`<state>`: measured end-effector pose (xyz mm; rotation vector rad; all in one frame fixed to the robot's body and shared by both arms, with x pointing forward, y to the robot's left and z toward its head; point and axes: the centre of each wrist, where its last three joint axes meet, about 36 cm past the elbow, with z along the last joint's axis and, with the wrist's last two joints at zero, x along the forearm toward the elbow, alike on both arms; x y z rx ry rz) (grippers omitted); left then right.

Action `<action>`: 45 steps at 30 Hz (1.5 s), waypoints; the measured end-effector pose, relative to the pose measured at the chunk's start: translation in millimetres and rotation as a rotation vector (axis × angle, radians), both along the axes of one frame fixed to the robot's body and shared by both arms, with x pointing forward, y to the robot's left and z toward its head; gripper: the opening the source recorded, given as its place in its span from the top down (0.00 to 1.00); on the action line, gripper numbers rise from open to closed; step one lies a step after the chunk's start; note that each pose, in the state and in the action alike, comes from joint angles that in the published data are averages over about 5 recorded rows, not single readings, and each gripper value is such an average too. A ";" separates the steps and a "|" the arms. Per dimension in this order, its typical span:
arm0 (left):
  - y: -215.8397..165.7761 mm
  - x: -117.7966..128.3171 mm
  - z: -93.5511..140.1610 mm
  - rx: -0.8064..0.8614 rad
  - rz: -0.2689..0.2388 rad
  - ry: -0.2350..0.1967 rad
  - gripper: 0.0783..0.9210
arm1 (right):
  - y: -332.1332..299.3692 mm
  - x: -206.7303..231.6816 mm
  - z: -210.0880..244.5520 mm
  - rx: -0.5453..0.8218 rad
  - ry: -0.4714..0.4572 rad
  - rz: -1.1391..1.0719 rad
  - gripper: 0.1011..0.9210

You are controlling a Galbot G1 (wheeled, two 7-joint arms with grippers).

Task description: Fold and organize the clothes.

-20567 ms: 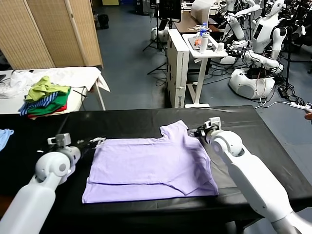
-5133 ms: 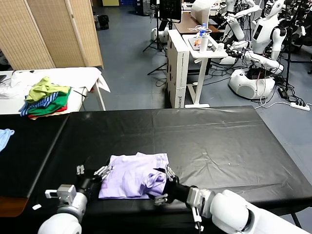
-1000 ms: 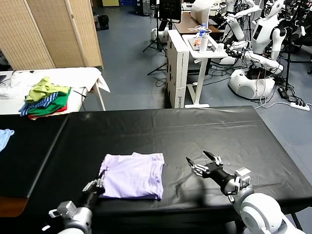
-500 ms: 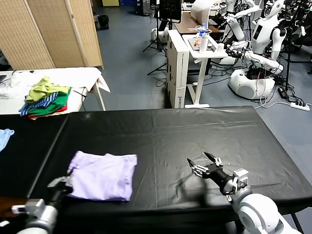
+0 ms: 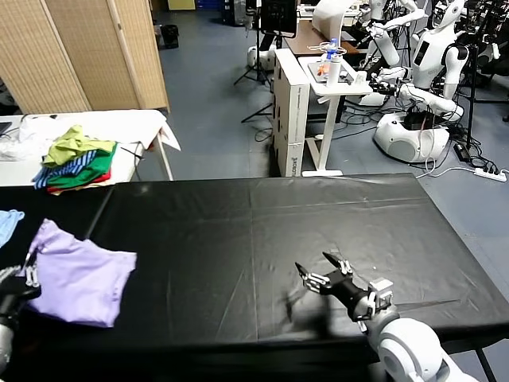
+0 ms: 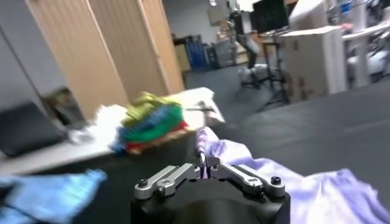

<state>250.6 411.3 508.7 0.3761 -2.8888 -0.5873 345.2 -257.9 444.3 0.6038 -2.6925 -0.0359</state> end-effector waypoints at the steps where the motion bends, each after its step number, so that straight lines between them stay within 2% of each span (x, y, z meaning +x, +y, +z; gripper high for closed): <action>1: -7.4 0.1 2.4 -0.003 -0.002 -0.007 0.88 | 0.1 -1.2 0.1 -0.002 0.000 0.000 0.02; 6: -55.5 2.8 -5.1 -0.130 -0.038 -0.009 0.88 | -2.3 -7.2 3.4 -0.012 -0.002 -0.004 0.02; 12: -123.9 12.4 -38.8 -0.382 -0.109 0.023 0.88 | -5.7 -15.2 6.7 -0.022 -0.003 -0.016 0.02; 16: -165.2 20.3 -61.0 -0.518 -0.139 0.051 0.88 | -5.4 -18.9 6.6 -0.023 0.002 -0.018 0.02; 23: -220.9 23.9 -90.8 -0.613 -0.169 0.099 0.88 | 0.7 -17.5 7.2 -0.011 0.014 -0.001 0.02; 26: -236.3 21.4 -96.0 -0.618 -0.185 0.118 0.78 | 5.5 -15.9 10.1 0.010 0.050 0.004 0.02; 29: -245.5 16.4 -96.3 -0.609 -0.218 0.126 0.57 | 11.3 -12.2 14.6 0.047 0.108 0.006 0.02; 31: -247.3 12.9 -94.9 -0.588 -0.250 0.116 0.41 | 15.4 -7.9 17.9 0.082 0.149 0.010 0.02; 33: -245.6 10.5 -92.3 -0.551 -0.280 0.086 0.28 | 20.0 -2.8 20.9 0.123 0.183 0.018 0.02; 35: -240.3 10.5 -88.8 -0.502 -0.295 0.040 0.14 | 26.4 2.7 22.9 0.168 0.216 0.028 0.02; 37: -230.5 13.1 -85.5 -0.444 -0.296 -0.016 0.06 | 34.9 8.3 23.5 0.206 0.245 0.043 0.02; 40: -209.4 19.0 -81.4 -0.367 -0.283 -0.077 0.02 | 51.2 17.1 20.9 0.242 0.276 0.072 0.02; 45: -171.3 23.6 -73.5 -0.283 -0.242 -0.109 0.02 | 84.8 29.5 10.0 0.281 0.317 0.132 0.02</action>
